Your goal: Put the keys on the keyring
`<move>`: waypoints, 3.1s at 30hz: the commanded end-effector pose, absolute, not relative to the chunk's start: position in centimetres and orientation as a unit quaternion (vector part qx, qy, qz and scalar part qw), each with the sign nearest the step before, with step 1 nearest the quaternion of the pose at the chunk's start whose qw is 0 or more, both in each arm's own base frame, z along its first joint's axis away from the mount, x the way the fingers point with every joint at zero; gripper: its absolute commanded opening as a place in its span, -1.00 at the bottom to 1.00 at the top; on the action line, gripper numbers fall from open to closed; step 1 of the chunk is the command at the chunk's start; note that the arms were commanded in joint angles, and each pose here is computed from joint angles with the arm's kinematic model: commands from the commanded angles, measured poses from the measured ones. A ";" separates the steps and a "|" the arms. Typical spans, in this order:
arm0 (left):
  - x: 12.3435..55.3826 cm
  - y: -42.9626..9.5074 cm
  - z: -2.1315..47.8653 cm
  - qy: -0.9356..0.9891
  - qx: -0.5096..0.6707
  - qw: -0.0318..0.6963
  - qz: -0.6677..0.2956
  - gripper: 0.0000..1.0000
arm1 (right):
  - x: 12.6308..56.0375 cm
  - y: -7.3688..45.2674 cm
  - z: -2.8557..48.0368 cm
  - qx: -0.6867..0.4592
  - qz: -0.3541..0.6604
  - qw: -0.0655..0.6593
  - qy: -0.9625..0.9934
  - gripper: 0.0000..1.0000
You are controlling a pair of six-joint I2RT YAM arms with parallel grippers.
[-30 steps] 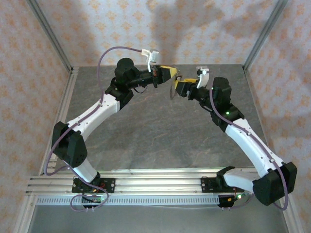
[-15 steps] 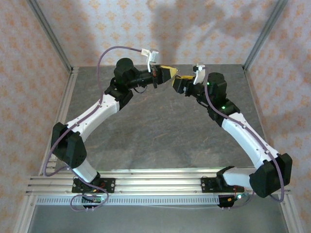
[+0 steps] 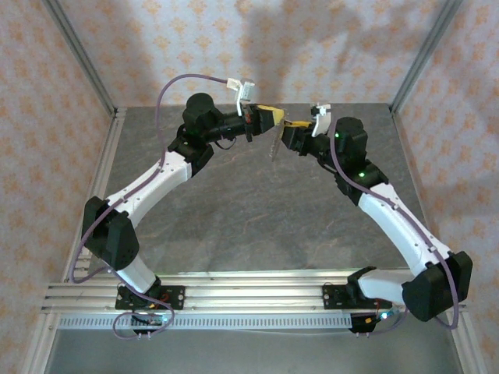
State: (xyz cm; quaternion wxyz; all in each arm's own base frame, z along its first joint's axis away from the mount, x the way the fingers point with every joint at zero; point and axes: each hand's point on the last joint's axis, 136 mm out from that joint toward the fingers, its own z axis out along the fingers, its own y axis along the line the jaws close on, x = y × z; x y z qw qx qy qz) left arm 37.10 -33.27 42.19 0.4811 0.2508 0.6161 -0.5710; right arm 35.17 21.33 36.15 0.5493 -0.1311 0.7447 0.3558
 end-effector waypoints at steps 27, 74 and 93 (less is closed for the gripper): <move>35.2 -33.0 45.3 0.578 0.270 0.507 -0.579 -1.00 | 34.0 20.9 38.9 -0.141 0.356 0.584 0.716 -0.85; 35.5 -34.0 43.5 0.596 0.270 0.487 -0.578 -1.00 | 33.3 21.2 41.6 -0.164 0.357 0.594 0.702 -1.00; 35.3 -33.9 43.8 0.596 0.270 0.489 -0.577 -1.00 | 33.2 20.0 39.5 -0.147 0.328 0.595 0.719 -1.00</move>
